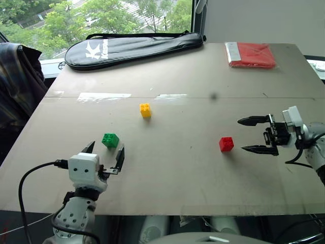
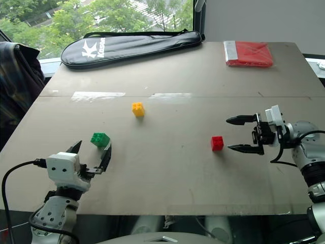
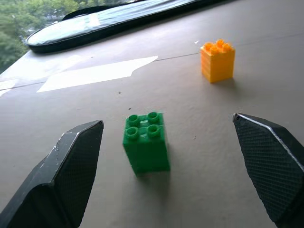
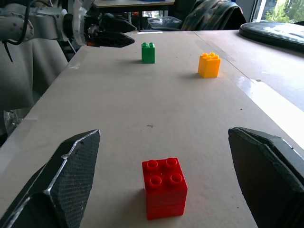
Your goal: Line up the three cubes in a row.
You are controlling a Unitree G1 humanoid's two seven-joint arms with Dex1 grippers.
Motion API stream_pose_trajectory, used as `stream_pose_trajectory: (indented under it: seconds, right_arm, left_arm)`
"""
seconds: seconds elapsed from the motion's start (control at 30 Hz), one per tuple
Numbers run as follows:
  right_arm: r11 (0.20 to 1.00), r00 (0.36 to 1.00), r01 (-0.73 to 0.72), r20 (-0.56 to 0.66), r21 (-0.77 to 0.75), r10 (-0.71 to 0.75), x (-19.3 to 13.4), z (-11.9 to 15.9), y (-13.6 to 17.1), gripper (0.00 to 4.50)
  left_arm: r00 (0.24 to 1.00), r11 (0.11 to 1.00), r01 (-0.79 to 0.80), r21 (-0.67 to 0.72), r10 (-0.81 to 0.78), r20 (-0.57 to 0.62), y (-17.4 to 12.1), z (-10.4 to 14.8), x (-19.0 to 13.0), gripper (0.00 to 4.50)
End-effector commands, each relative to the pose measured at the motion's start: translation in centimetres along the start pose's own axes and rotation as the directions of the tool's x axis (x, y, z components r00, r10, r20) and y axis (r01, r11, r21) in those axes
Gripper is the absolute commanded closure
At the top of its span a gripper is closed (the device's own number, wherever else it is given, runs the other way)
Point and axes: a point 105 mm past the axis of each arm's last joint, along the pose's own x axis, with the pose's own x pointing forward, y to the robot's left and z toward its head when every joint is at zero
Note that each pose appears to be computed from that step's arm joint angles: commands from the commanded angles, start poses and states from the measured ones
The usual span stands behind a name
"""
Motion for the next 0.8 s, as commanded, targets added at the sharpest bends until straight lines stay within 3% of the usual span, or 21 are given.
stream_pose_trajectory:
  seconds: [0.03,0.43,0.5,0.53,0.6,0.77,0.8]
  right_arm:
    - [0.998,0.997,-0.061,0.049,-0.03,0.062,0.0,1.7,0.8,0.07]
    - [0.999,0.996,-0.045,0.073,-0.026,0.047,-0.7,2.0,1.8,0.07]
    - [0.999,0.996,-0.044,0.074,-0.029,0.046,-0.7,2.0,2.0,0.07]
    - [0.999,0.996,-0.042,0.078,-0.029,0.044,-0.7,2.0,2.0,0.0]
    - [0.999,0.996,-0.041,0.082,-0.029,0.044,-0.7,2.1,2.2,0.0]
    - [0.999,0.996,-0.035,0.083,-0.029,0.038,-0.7,2.1,2.4,0.0]
    - [0.999,0.996,-0.034,0.082,-0.03,0.036,-0.8,2.1,2.4,0.0]
  left_arm:
    - [0.999,0.998,-0.035,0.056,0.034,0.013,0.7,0.0,0.3,0.0]
    - [0.998,0.999,-0.036,0.04,0.039,-0.058,0.0,-2.3,2.9,0.0]
    - [0.992,0.999,-0.051,0.006,0.051,-0.113,0.0,-3.3,3.5,0.0]
    - [0.989,0.998,-0.049,-0.032,0.044,-0.142,-0.3,-3.9,3.7,0.42]
    - [0.987,0.996,-0.045,-0.072,0.033,-0.16,-0.6,-4.3,3.9,0.84]
    - [0.978,0.996,-0.027,-0.081,0.01,-0.208,-0.8,-5.2,4.1,3.2]
    - [0.979,0.996,-0.02,-0.082,0.003,-0.203,-0.8,-5.2,4.2,3.26]
